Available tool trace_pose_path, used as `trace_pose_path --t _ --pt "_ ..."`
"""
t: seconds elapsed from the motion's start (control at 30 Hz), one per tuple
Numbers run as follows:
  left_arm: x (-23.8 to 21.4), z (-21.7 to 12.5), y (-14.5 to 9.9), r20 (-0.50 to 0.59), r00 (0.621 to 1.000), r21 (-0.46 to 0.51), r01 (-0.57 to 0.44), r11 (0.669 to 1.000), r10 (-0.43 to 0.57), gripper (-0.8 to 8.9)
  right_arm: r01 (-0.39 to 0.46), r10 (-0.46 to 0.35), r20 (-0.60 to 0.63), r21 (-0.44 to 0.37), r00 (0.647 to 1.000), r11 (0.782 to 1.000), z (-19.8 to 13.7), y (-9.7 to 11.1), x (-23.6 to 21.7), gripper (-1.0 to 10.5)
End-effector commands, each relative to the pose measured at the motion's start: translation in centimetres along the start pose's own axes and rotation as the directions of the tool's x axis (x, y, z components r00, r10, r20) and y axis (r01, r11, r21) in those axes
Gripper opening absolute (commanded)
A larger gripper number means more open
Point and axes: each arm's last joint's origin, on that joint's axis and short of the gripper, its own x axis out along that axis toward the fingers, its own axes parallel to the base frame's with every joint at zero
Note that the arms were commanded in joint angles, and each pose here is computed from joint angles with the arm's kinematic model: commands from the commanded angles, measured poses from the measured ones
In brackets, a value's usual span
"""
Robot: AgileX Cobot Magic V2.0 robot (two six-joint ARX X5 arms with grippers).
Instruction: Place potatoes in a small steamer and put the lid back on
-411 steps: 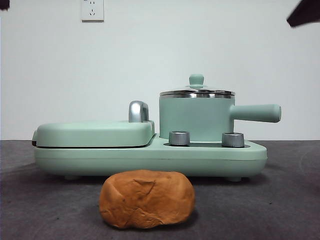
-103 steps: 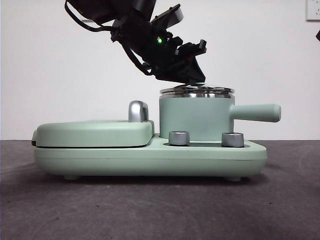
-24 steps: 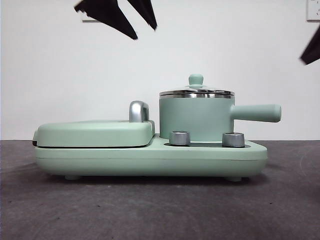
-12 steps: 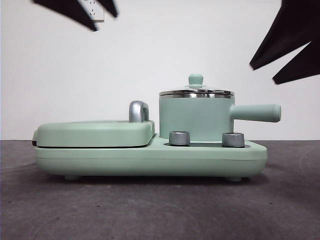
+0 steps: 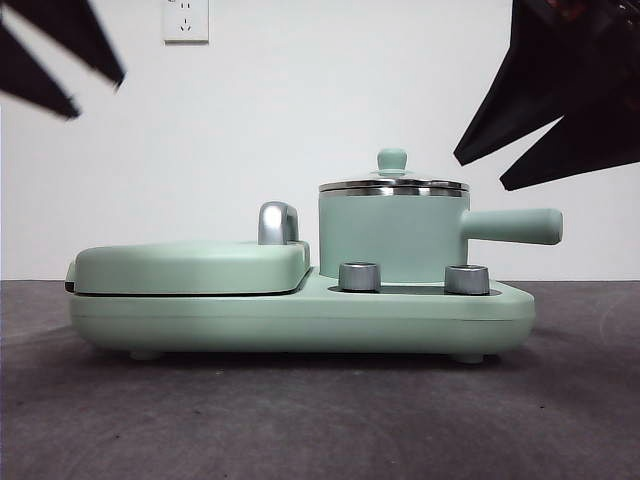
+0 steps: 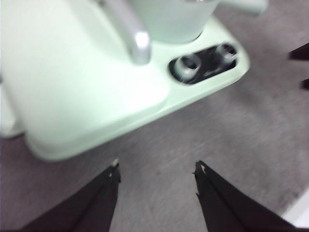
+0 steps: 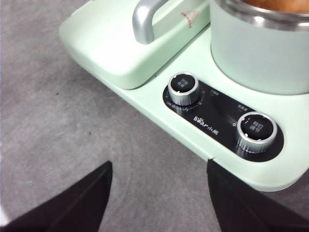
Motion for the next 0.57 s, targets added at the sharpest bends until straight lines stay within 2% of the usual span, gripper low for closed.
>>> trace_pose_path --t 0.03,0.07,0.1,0.13,0.57 --pt "-0.03 0.11 -0.07 -0.007 1.0 -0.017 -0.003 1.0 0.003 2.38 -0.038 0.038 0.009 -0.016 0.999 0.999 0.34 0.31 -0.07 3.0" --pt "-0.03 0.07 -0.08 -0.011 1.0 -0.016 0.0 1.0 -0.001 1.53 -0.045 0.045 0.01 -0.012 0.999 0.999 0.32 0.37 -0.18 2.1" --pt "-0.04 0.04 -0.11 -0.014 1.0 -0.014 0.001 1.0 -0.002 -0.21 -0.044 0.044 0.011 -0.004 0.999 0.999 0.33 0.38 -0.23 0.0" --pt "-0.03 0.11 -0.11 -0.006 1.0 -0.01 0.001 1.0 -0.001 0.09 -0.039 0.039 0.025 -0.016 0.999 0.999 0.45 0.39 -0.3 0.4" --pt "-0.09 0.19 -0.14 0.004 1.0 -0.01 0.004 1.0 -0.004 0.06 -0.033 0.034 0.048 -0.023 0.998 0.999 0.66 0.4 -0.44 0.2"
